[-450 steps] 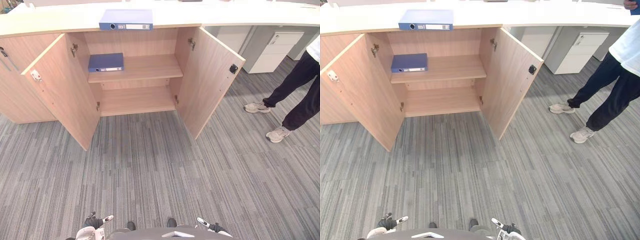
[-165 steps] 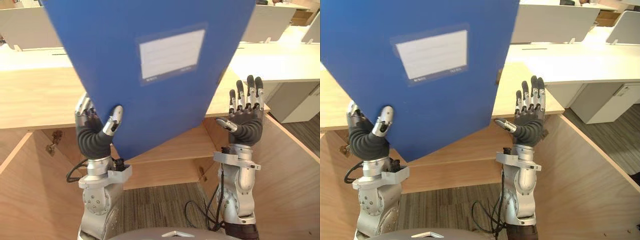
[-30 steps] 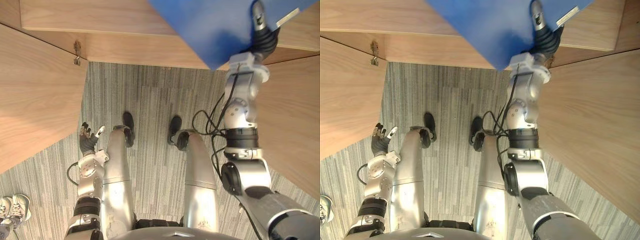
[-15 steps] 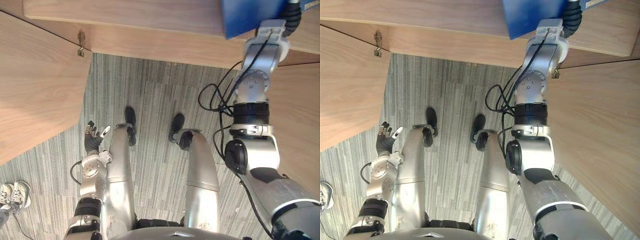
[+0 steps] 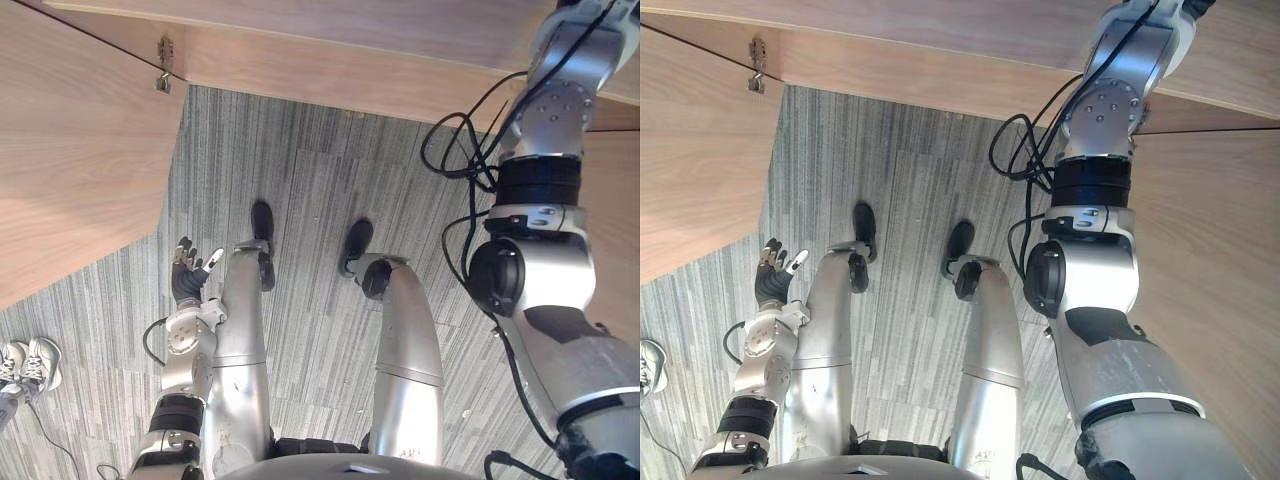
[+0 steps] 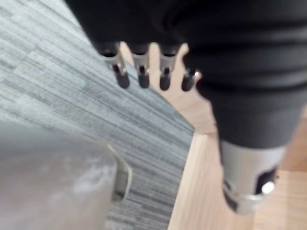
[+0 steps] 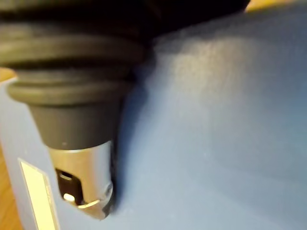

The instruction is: Walk over to the cabinet, pick up the folder, carry it to the office cabinet, place the folder inside the office cabinet, then close the office cabinet door

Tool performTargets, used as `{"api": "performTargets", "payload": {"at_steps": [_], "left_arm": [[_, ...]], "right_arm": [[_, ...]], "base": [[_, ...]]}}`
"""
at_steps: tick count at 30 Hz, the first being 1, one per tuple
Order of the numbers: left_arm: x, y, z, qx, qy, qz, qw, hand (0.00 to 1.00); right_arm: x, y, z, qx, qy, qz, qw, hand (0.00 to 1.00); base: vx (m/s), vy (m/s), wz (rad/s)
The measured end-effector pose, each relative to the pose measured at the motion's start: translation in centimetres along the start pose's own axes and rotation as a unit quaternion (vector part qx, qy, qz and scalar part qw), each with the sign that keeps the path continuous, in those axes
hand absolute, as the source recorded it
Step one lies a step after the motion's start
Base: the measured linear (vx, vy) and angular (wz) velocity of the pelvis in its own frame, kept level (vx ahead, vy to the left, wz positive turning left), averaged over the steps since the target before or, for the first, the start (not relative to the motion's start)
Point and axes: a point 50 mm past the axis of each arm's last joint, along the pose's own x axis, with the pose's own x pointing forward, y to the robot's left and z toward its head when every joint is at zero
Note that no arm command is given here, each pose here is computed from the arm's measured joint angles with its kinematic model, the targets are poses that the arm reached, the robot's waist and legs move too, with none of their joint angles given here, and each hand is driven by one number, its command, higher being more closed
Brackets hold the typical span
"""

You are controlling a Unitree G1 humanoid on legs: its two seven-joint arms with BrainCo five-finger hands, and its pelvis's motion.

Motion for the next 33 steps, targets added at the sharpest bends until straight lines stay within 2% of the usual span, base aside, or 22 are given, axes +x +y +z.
{"api": "performTargets", "payload": {"at_steps": [5, 19, 25, 33], "left_arm": [[0.0, 0.0, 0.0, -0.001, -0.001, -0.001, 1.000, 0.00], [-0.1, -0.1, 0.4, -0.006, -0.008, -0.002, 1.000, 0.00], [0.0, 0.0, 0.5, -0.007, -0.010, -0.001, 1.000, 0.00], [-0.4, -0.5, -0.7, 0.006, 0.017, -0.017, 1.000, 0.00]], "right_arm": [[0.1, 1.6, -0.6, -0.024, 0.021, 0.026, 0.999, 0.00], [0.3, 1.8, -1.3, -0.068, 0.033, 0.034, 0.997, 0.00], [0.3, 2.0, -1.5, -0.163, 0.044, 0.075, 0.983, 0.00], [0.4, -1.0, -0.6, -0.323, 0.060, 0.109, 0.938, 0.00]], "base": [[0.00, 0.008, 0.04], [0.00, 0.009, -0.02], [-0.01, 0.018, -0.05], [0.00, 0.029, -0.07]]}}
